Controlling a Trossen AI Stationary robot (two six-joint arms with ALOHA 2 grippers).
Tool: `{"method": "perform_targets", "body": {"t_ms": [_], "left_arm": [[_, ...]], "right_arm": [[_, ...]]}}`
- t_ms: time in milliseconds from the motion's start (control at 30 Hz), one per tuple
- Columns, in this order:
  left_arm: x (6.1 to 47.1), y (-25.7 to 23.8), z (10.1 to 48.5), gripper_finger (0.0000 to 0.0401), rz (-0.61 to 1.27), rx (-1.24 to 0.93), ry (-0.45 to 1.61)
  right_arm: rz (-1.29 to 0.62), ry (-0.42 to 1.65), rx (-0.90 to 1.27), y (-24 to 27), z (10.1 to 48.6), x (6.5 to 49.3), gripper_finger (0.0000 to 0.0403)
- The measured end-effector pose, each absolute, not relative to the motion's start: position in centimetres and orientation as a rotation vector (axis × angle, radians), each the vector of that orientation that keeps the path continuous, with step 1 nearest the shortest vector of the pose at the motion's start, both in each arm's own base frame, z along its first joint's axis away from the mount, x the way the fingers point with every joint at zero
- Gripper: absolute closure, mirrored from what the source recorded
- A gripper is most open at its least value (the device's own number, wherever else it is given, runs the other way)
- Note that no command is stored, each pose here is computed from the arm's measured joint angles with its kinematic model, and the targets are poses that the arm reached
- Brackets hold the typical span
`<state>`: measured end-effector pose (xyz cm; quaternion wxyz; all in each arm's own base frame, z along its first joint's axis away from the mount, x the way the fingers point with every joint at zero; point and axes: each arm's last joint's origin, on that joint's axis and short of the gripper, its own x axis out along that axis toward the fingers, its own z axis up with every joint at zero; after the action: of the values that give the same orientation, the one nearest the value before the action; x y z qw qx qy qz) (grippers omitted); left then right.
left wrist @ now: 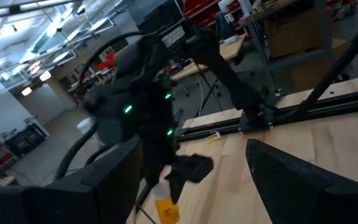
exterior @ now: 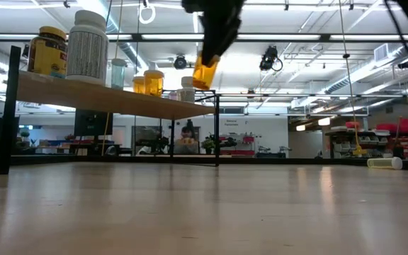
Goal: Pick and place medicine bottles onto shelf by color
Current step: Put the orange pill bottle on the shelf
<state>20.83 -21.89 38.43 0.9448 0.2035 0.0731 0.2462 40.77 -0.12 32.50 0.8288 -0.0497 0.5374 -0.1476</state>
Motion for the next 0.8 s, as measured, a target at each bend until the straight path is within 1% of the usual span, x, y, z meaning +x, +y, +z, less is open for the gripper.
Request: {"method": "perform_targets", "body": {"t_ms": [167,233,333,500,667,800], "left_arm": [[20.2,-22.3,38.5,0.0108,0.532,0.441,0.148],[20.0,-22.3,38.4,0.0108,0.555,0.448,0.149],[20.0,-22.2,38.4,0.0108,0.578,0.460,0.153],[20.1,-22.0,38.3,0.0108,0.586,0.464,0.156],[20.8,-21.4,38.3,0.0108,0.615,0.478,0.169],[21.5,-20.7,38.3,0.0108,0.646,0.488,0.182]], "right_arm": [[-0.304,1.148,-0.109,-1.5,33.6,43.5,0.0170],[-0.301,1.129,-0.115,-2.0,33.4,44.1,0.0170],[-0.258,1.102,-0.107,-2.9,33.0,44.3,0.0170],[-0.271,1.113,-0.094,-3.7,32.9,44.2,0.0170],[-0.249,1.102,-0.134,-3.6,33.0,44.4,0.0170],[-0.236,1.050,-0.163,-3.7,33.2,44.8,0.0170]]}}
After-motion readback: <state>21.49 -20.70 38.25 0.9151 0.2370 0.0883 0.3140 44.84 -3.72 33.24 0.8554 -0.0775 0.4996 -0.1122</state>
